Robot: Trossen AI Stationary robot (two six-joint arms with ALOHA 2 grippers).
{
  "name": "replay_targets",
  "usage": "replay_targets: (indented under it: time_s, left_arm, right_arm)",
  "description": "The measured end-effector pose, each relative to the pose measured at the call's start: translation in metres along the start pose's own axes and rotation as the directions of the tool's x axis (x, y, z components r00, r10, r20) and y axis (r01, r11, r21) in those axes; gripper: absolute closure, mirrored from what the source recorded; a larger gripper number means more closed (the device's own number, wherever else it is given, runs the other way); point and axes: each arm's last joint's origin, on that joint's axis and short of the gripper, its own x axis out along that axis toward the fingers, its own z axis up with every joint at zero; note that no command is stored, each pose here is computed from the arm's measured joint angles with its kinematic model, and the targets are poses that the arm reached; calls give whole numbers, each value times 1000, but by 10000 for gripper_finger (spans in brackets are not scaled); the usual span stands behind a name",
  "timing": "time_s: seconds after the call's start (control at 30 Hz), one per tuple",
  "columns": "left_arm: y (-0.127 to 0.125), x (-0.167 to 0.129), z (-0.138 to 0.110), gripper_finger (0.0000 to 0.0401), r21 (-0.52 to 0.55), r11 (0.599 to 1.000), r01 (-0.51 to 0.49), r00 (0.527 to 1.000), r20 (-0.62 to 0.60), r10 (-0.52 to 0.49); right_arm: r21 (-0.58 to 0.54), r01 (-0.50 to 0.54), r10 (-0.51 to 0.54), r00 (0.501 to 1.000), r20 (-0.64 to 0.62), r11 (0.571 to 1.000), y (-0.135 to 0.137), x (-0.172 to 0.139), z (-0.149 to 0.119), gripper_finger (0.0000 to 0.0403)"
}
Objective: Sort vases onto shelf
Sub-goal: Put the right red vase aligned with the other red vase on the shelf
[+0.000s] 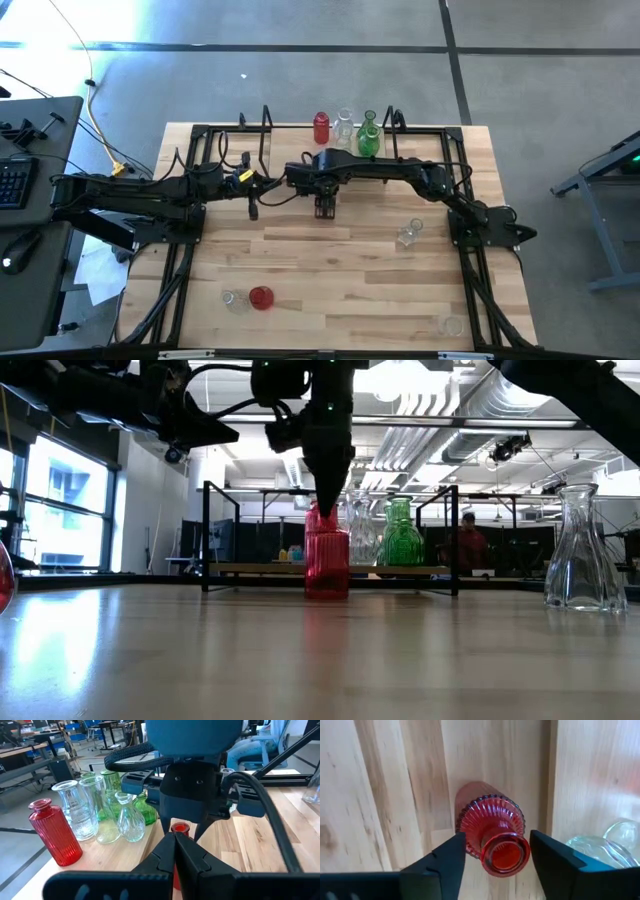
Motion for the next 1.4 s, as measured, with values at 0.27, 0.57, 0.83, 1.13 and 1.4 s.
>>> replay_targets:
  time_s: [0.27,0.57,0.83,1.13,1.4]
  left_arm:
    - [0,0,0,401,1,1000,1,1000,-4,-1]
    - [0,0,-2,401,2,1000,2,1000,-16,-2]
    - [0,-1,-4,401,4,1000,5,999,-43,-5]
    - [0,-1,-4,401,2,1000,5,999,-48,-5]
    - [0,-1,-4,401,4,1000,0,999,-45,0]
  right_arm:
    - [13,20,-20,998,51,1000,7,-44,-12,190]
    - [141,174,-192,973,128,975,37,-99,-38,199]
    - [160,192,-225,949,221,968,77,-57,-54,311]
    - [341,-62,-170,774,609,938,99,-12,-104,374]
    - [581,-81,-378,685,622,810,94,29,-123,320]
